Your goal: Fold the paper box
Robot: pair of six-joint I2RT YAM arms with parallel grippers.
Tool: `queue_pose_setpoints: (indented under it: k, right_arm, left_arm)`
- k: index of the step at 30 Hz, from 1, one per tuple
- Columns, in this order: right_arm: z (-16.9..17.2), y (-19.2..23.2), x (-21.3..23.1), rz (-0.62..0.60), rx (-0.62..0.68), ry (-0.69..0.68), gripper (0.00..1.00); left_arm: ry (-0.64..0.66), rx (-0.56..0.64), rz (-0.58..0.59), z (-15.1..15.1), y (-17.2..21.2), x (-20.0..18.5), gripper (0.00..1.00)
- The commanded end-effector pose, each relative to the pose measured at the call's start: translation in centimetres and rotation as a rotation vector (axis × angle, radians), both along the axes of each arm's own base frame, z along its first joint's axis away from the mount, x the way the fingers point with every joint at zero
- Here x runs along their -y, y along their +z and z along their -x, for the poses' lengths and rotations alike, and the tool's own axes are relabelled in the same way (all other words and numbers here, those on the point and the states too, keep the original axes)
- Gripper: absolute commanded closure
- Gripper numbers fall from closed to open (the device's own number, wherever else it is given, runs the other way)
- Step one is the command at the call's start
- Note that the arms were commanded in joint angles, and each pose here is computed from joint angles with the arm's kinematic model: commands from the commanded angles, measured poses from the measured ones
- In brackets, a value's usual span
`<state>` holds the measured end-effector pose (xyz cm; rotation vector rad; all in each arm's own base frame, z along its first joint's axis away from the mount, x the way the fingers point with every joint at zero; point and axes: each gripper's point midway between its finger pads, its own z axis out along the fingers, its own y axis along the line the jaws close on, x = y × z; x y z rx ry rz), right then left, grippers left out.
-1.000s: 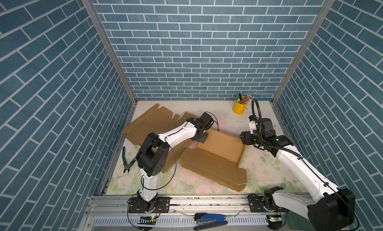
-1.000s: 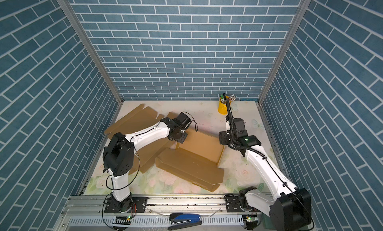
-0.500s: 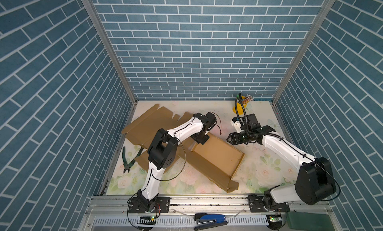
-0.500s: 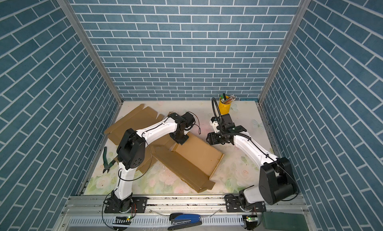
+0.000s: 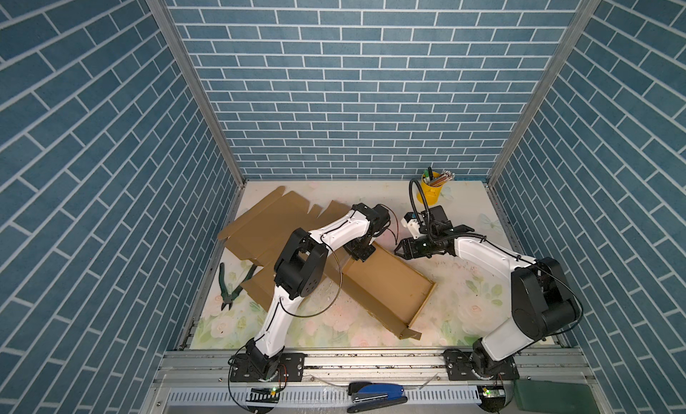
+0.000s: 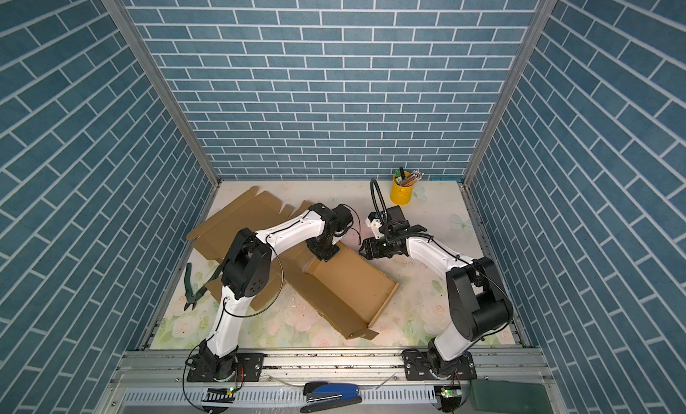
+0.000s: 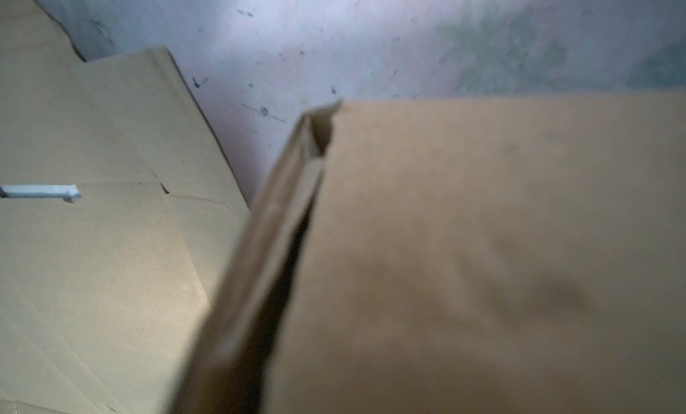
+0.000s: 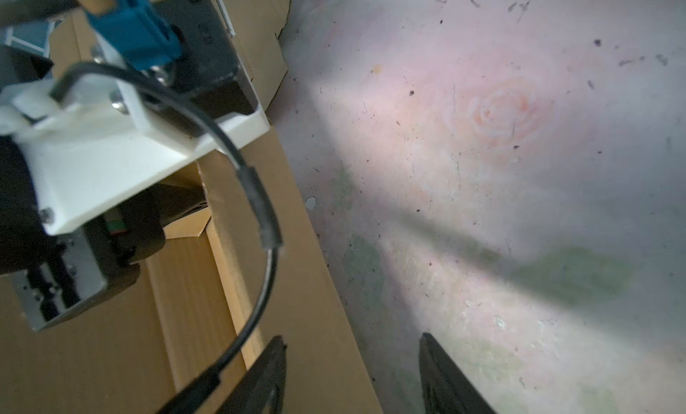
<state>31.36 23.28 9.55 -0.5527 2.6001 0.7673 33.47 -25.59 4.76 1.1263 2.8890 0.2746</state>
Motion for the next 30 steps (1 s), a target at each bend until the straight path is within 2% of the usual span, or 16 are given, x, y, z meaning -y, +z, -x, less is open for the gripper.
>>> queue_pose_setpoints:
  k: [1,6,17,22,26,30]
  right_arm:
    - [0.8,-1.8,-0.3,-0.006,-0.052,-0.003,0.44]
    - [1.0,-2.6,-0.1,0.004,-0.062,-0.011,0.45]
    - [1.0,-2.0,3.2,0.045,-0.054,-0.094,0.4]
    - [2.0,-1.8,4.5,0.045,-0.071,-0.107,0.36]
    - [3.0,-1.6,3.5,-0.004,-0.103,-0.08,0.34]
    - [3.6,-2.3,2.8,0.02,-0.115,-0.033,0.35]
  left_arm:
    - [-0.015,-0.014,-0.024,0.0,-0.1,0.0,0.81]
    - [-0.016,-0.015,-0.019,-0.3,-0.3,0.4,0.78]
    - [-0.022,0.006,0.019,-1.2,0.8,1.5,0.57]
    - [-0.02,0.034,0.086,-1.6,2.8,2.5,0.54]
    - [-0.025,0.068,0.136,-1.7,5.2,3.0,0.53]
    - [0.003,0.132,0.198,-2.3,8.5,2.6,0.53]
